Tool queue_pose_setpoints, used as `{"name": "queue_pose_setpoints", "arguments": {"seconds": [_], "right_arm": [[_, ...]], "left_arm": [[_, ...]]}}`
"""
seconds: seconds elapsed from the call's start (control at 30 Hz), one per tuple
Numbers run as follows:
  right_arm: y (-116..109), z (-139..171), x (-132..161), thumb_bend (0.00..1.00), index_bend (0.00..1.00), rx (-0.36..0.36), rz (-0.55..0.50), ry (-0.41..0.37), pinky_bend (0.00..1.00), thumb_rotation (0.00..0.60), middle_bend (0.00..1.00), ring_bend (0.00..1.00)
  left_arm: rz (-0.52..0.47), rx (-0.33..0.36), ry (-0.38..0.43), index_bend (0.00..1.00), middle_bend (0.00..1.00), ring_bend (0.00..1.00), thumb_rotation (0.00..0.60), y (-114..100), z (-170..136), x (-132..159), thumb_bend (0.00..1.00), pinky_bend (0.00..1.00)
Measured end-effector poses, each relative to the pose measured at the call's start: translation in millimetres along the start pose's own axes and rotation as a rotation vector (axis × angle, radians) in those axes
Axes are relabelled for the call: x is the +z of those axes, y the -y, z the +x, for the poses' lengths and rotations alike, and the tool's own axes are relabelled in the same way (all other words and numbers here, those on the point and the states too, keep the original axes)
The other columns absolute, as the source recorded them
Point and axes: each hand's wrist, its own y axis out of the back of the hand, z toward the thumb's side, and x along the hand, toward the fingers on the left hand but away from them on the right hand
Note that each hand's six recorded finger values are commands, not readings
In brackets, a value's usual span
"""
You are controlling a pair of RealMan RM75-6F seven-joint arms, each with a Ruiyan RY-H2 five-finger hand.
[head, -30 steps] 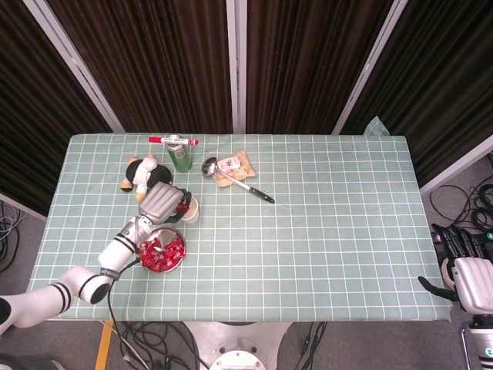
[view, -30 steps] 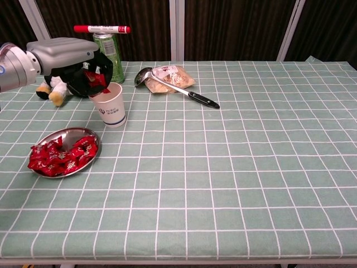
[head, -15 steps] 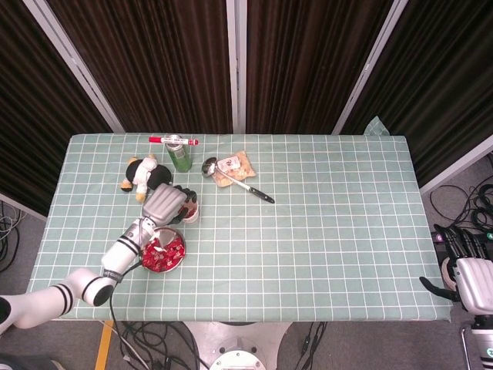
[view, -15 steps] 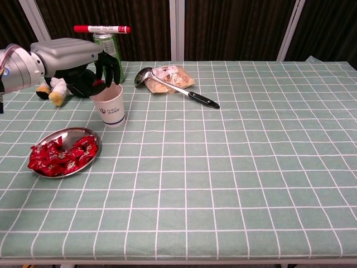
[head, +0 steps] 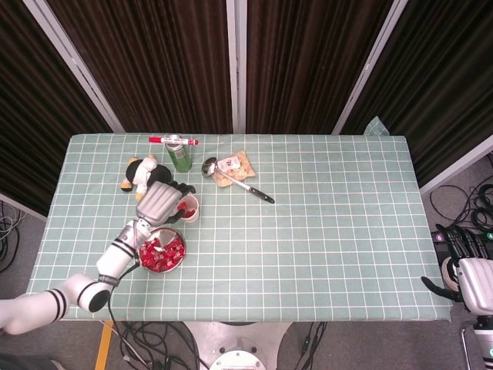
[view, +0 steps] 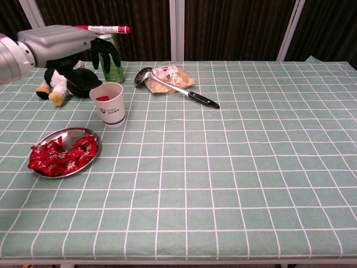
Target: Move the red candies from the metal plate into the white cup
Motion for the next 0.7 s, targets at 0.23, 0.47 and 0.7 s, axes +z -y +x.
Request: {"name": "queue_pose_setpoints", "arguments": {"seconds": [0.23,0.47,0.7], "right_arm": [[2,-1,2,0.07,0.00,0.006,-0.006,-0.013,0.00,0.600,0.13,0.00],[1,-1,5,0.07,0.00,0.003,-0.007,-0.027,0.00,0.600,0.13,0.00],[0,1,7,0.07,0.00,0.004,-0.006,-0.030,0.00,0.600,0.13,0.00]], "left_arm": [[-0.022,0.012,-0.109,0.38,0.47,0.41,0.600,0,-66,-45,0.36,0.69],[0.003,-0.062,-0.068,0.38,0.47,0.41,0.600,27,-117,-41,0.35,0.65],[0.058,-0.132,-0.027,0.43,0.43,0.33,0.600,58,-130,-34,0.27,0.47]]}}
